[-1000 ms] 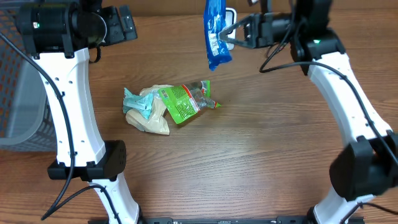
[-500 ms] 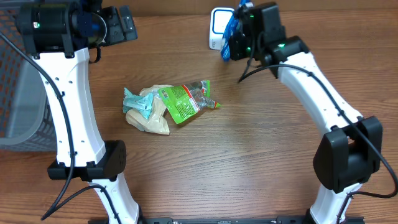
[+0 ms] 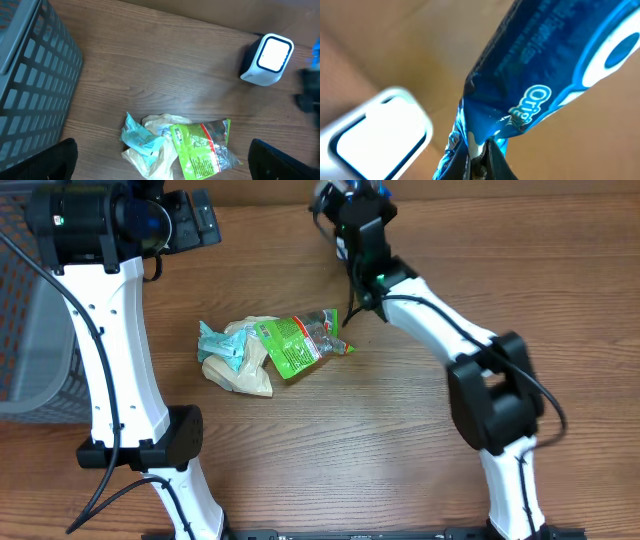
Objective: Scan the item barcode
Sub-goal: 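Hold the Oreo pack barcode in front of the white scanner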
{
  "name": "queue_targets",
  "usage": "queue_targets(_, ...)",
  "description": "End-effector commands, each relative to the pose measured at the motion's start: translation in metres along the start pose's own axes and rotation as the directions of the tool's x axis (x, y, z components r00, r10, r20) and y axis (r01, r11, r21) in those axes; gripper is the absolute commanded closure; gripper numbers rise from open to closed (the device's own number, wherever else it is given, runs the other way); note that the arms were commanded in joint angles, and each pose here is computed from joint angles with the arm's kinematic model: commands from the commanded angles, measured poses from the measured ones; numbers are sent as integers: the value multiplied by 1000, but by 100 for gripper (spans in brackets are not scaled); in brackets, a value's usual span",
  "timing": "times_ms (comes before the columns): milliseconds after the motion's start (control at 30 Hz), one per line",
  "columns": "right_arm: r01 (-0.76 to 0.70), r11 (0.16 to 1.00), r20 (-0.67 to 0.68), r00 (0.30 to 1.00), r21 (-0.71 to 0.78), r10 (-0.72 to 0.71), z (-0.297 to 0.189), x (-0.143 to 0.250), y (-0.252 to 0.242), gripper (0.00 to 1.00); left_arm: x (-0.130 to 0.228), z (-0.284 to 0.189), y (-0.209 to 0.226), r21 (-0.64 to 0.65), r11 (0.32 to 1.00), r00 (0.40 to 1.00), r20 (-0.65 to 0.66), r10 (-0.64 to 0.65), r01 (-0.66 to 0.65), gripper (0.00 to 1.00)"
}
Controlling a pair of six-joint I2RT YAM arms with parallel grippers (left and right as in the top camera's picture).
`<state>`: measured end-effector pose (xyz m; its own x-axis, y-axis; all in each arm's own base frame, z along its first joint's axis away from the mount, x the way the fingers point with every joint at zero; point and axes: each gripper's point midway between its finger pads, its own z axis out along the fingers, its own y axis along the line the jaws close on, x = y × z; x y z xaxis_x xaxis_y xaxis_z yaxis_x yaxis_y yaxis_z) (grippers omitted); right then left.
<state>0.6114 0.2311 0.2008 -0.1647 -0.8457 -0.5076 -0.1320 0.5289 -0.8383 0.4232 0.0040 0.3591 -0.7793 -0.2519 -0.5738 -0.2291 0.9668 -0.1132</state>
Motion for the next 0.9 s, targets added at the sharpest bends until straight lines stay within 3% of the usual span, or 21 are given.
queue_targets(0,213,977,-41,976,29,-212,13,14,11,96,-1,-8,3,-1,1000,1000,18,-11,11,0)
queue_targets(533,171,985,89,981,2,-171,24,4,26,96,-1,-8,2,0,1000,1000,18,-10,10,0)
queue_targets(867,19,995,155,988,-100,-3,22,-6,43,96,-1,-8,2,-1,1000,1000,18,-10,10,0)
